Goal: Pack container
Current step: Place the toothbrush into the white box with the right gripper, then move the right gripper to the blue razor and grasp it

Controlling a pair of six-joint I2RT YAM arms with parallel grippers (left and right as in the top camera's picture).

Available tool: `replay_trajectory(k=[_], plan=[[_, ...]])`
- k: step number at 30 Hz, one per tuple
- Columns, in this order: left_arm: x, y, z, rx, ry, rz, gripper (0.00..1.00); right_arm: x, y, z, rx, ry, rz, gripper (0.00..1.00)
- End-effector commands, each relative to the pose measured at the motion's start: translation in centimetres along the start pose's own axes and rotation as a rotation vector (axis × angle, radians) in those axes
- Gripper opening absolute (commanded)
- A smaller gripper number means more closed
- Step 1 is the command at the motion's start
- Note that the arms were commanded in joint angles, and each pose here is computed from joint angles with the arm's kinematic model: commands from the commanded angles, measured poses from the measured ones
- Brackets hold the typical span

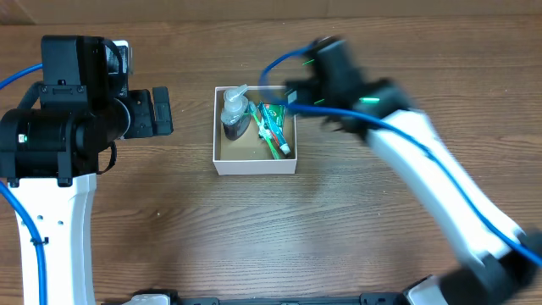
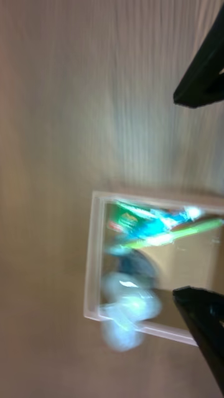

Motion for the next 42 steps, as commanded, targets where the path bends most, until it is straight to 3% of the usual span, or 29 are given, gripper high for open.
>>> replay_trajectory(k=[1, 4, 8, 14, 28, 34, 38, 39, 42], plan=[[-0.1, -0.1, -0.1, 0.024, 0.007, -0.003, 1.00, -7.3, -2.1, -10.4, 0.184, 0.248, -0.124, 1.00], [-0.1, -0.1, -0.1, 0.024, 0.007, -0.006, 1.00, -7.3, 0.6, -17.5, 0.265, 0.332, 0.040, 1.00], [-0.1, -0.3, -0.2, 0.023, 0.008, -0.016, 1.00, -3.6, 6.5, -23.5, 0.343, 0.320, 0.338, 1.00], [-0.1, -0.3, -0.2, 0.024, 0.008, -0.016, 1.00, 2.7, 13.1, -29.2, 0.480, 0.361, 0.513, 1.00], [-0.1, -0.4, -0.2, 0.023, 0.009, -0.021, 1.00, 9.3, 19.2, -31.2, 0.502, 0.315, 0.765, 1.00], [-0.1, -0.4, -0.2, 0.023, 0.008, -0.019, 1.00, 10.4, 22.6, -30.6, 0.510, 0.307, 0.798, 0.99], [-0.1, -0.4, -0.2, 0.023, 0.008, -0.019, 1.00, 10.7, 22.4, -30.4, 0.524, 0.280, 0.780, 0.82], [-0.1, -0.4, -0.2, 0.023, 0.008, -0.019, 1.00, 10.8, 22.3, -30.4, 0.526, 0.275, 0.774, 0.66], [-0.1, -0.4, -0.2, 0.023, 0.008, -0.019, 1.00, 10.9, 22.2, -30.4, 0.554, 0.284, 0.762, 0.38]])
Point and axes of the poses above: each gripper's point midway between its finger pads, its own x axis out along the fingers, its own z axis along the line the jaws close on, y = z × x, the point moved 5 cm from there along -x, back along the fingers, and after that the axes turned 2 degrees about -x, right-handed, at the moved point
